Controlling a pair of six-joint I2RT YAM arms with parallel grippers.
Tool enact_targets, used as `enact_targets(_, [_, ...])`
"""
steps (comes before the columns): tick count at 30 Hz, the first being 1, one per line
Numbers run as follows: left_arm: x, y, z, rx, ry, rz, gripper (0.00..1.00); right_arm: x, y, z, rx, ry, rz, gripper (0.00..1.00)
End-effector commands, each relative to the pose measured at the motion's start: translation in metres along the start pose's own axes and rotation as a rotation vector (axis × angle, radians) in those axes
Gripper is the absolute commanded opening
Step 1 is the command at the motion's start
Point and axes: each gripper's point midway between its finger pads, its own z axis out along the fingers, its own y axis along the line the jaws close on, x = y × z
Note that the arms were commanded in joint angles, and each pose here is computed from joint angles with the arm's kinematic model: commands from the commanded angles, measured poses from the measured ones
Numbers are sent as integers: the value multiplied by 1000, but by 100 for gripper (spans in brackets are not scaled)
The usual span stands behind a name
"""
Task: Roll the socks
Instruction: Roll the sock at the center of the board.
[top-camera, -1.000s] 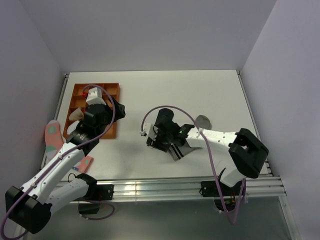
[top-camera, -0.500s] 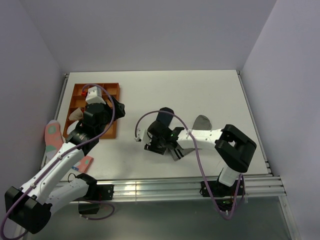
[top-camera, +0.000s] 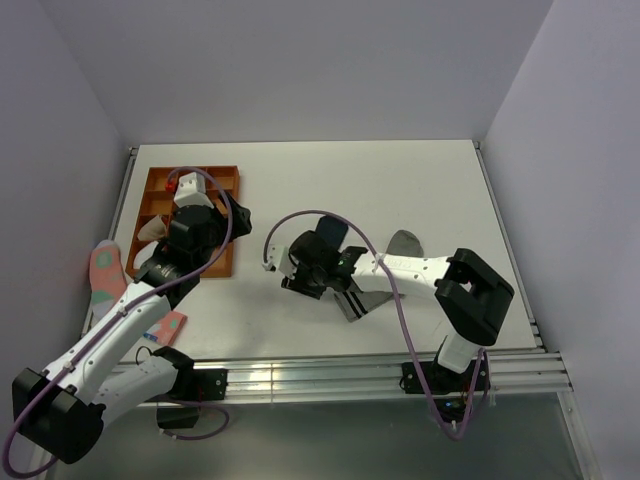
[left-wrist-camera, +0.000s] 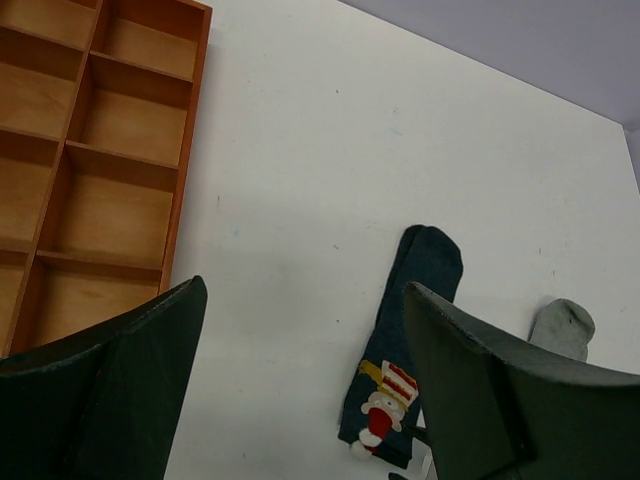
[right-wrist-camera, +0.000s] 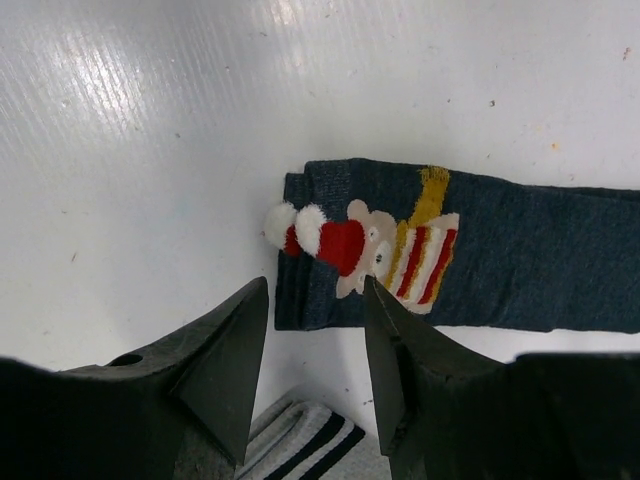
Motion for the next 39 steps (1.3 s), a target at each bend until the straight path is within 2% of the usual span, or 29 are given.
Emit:
enact_targets(1, [-22,-13,-3,41,-49,-6,86,-13,-1,-2,5,-29,5,50])
enact_targets(23, [-6,-8,8,37,-27,-6,86,12,4,19,1,30,-7,50])
enact_targets(39, [5,-5,21,38,-4,-3,86,22,3,23,-8,89,3,46])
